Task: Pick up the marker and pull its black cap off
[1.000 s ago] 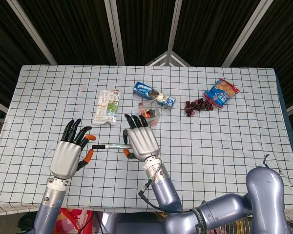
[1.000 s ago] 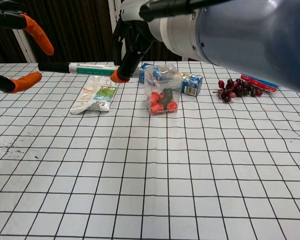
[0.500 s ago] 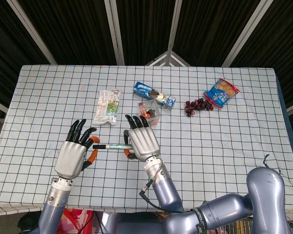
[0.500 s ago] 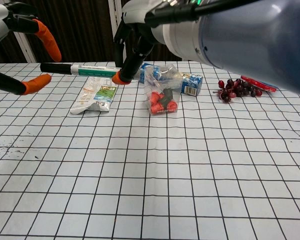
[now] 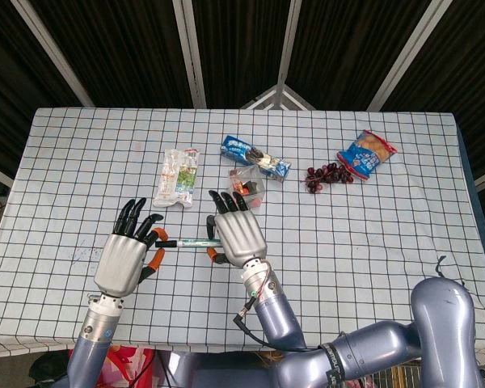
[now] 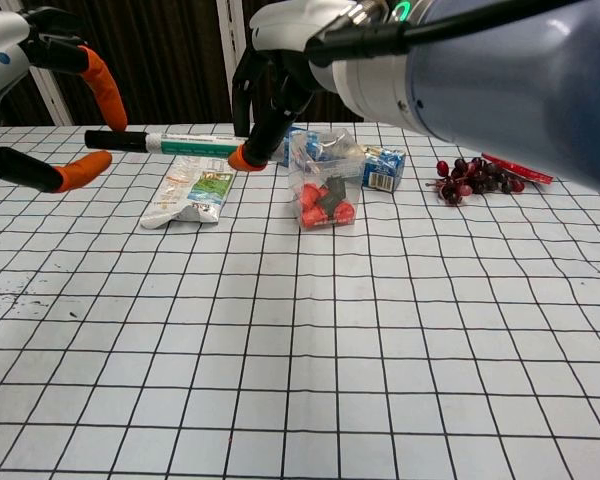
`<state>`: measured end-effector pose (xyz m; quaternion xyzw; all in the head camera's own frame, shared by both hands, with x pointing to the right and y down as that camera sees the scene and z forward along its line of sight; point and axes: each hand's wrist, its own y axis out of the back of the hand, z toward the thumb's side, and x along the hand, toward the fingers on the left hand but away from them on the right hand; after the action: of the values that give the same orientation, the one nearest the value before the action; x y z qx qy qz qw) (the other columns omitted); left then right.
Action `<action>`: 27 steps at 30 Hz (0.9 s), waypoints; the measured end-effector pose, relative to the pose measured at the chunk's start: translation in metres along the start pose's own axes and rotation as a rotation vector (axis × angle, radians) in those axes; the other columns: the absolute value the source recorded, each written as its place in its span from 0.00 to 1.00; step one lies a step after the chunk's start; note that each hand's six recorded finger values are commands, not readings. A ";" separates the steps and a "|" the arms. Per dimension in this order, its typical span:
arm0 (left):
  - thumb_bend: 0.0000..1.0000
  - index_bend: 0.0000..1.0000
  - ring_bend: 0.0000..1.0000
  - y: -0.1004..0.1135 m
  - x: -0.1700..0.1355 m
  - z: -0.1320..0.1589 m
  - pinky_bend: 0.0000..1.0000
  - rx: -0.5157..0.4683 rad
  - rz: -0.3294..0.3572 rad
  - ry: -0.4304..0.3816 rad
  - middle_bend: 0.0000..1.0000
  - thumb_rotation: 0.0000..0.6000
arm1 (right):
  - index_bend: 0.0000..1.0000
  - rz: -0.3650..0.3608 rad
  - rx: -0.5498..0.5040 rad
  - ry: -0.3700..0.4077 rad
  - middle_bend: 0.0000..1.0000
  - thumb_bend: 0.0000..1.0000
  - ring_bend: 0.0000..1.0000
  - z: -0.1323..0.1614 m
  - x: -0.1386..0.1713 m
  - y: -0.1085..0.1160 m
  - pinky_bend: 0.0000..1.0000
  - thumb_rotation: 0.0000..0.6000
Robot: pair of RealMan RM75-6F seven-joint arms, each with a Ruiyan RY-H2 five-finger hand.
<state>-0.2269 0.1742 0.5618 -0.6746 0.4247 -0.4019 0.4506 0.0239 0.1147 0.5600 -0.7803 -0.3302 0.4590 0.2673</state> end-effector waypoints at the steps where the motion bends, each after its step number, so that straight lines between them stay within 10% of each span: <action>1: 0.49 0.51 0.00 -0.001 0.000 0.000 0.01 0.001 -0.001 0.000 0.28 1.00 | 0.75 0.000 -0.001 0.000 0.07 0.36 0.06 0.000 0.000 0.000 0.00 1.00; 27: 0.53 0.55 0.00 0.003 -0.008 -0.016 0.01 -0.029 0.020 0.040 0.30 1.00 | 0.75 0.004 -0.011 -0.023 0.07 0.36 0.06 -0.013 -0.005 -0.004 0.00 1.00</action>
<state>-0.2446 0.1769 0.5624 -0.6685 0.4463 -0.4046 0.4361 0.0326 0.1121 0.5716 -0.7772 -0.3342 0.4665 0.2582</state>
